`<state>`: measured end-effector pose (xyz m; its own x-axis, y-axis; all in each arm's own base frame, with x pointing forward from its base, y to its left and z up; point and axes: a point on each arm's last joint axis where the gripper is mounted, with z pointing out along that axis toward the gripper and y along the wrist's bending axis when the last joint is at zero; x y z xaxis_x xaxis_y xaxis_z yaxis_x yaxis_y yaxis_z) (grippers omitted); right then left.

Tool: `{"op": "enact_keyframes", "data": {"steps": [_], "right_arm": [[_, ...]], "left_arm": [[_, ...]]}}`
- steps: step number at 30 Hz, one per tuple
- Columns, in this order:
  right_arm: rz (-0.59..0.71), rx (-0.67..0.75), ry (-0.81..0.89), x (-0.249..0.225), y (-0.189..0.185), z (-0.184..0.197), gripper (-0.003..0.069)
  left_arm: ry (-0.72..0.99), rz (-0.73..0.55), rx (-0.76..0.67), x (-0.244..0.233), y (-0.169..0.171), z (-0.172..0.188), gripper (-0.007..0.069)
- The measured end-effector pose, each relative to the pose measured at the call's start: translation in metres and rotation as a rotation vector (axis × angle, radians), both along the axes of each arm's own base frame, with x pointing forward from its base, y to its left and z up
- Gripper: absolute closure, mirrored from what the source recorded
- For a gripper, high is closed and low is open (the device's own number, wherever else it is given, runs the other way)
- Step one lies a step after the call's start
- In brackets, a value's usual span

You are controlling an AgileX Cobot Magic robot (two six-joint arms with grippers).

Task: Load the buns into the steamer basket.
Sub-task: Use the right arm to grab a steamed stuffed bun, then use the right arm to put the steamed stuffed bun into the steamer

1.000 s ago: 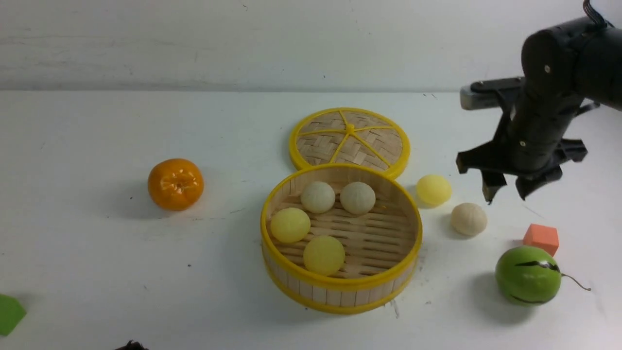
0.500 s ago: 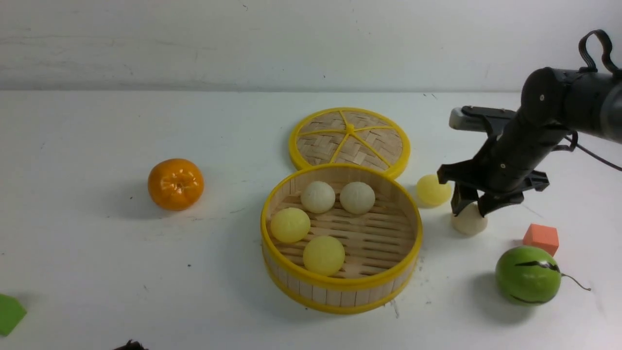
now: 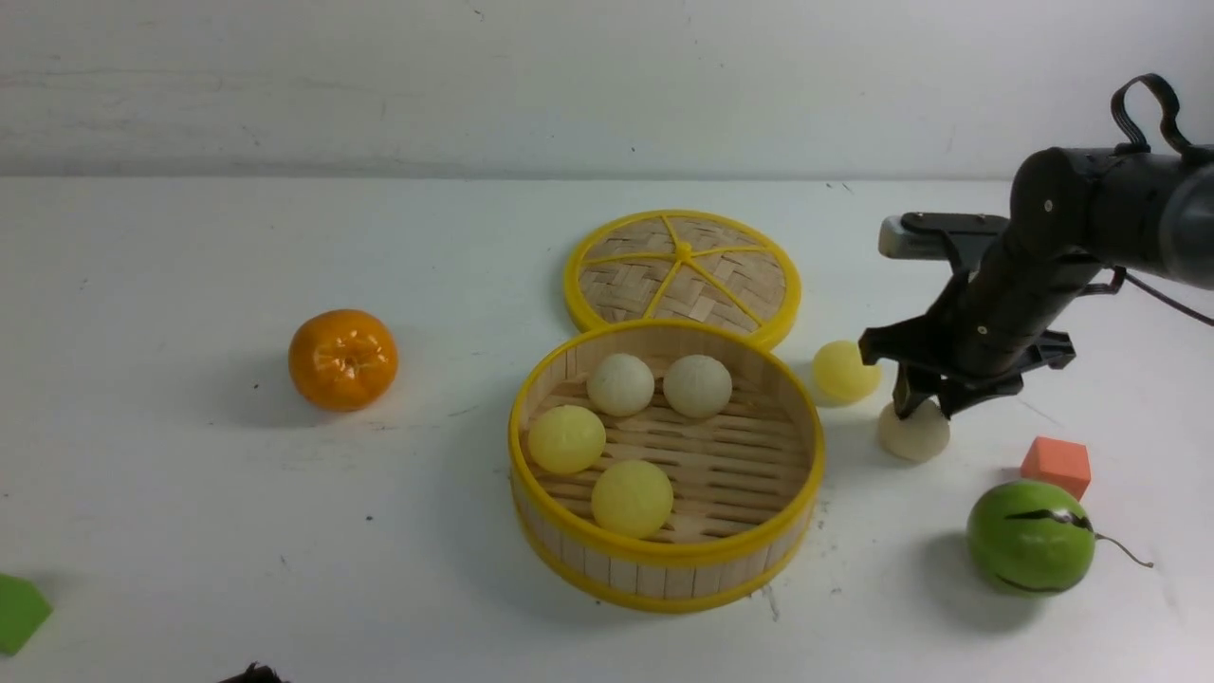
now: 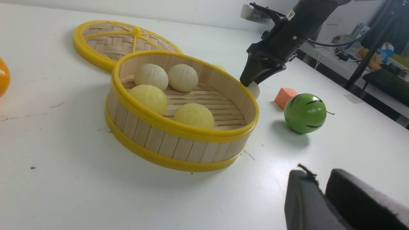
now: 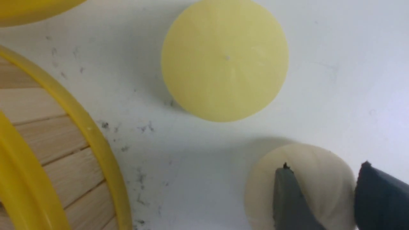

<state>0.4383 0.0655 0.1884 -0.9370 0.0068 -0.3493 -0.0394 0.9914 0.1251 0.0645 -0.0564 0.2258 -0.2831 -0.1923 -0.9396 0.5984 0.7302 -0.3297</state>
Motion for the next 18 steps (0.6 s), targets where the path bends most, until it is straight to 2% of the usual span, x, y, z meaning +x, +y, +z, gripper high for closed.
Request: {"op": "enact_keyframes", "data": {"steps": [10, 15, 18], "right_arm": [[0.018, -0.007, 0.009, -0.001, 0.000, 0.000, 0.0524], [0.048, -0.017, 0.013, -0.004, 0.000, 0.006, 0.0633], [0.051, -0.015, 0.004, -0.009, -0.001, 0.021, 0.0646]], "left_arm": [[0.000, 0.000, 0.000, 0.000, 0.000, 0.000, 0.0512], [0.000, 0.000, 0.000, 0.000, 0.000, 0.000, 0.0508], [0.000, 0.000, 0.000, 0.000, 0.000, 0.000, 0.0505]]}}
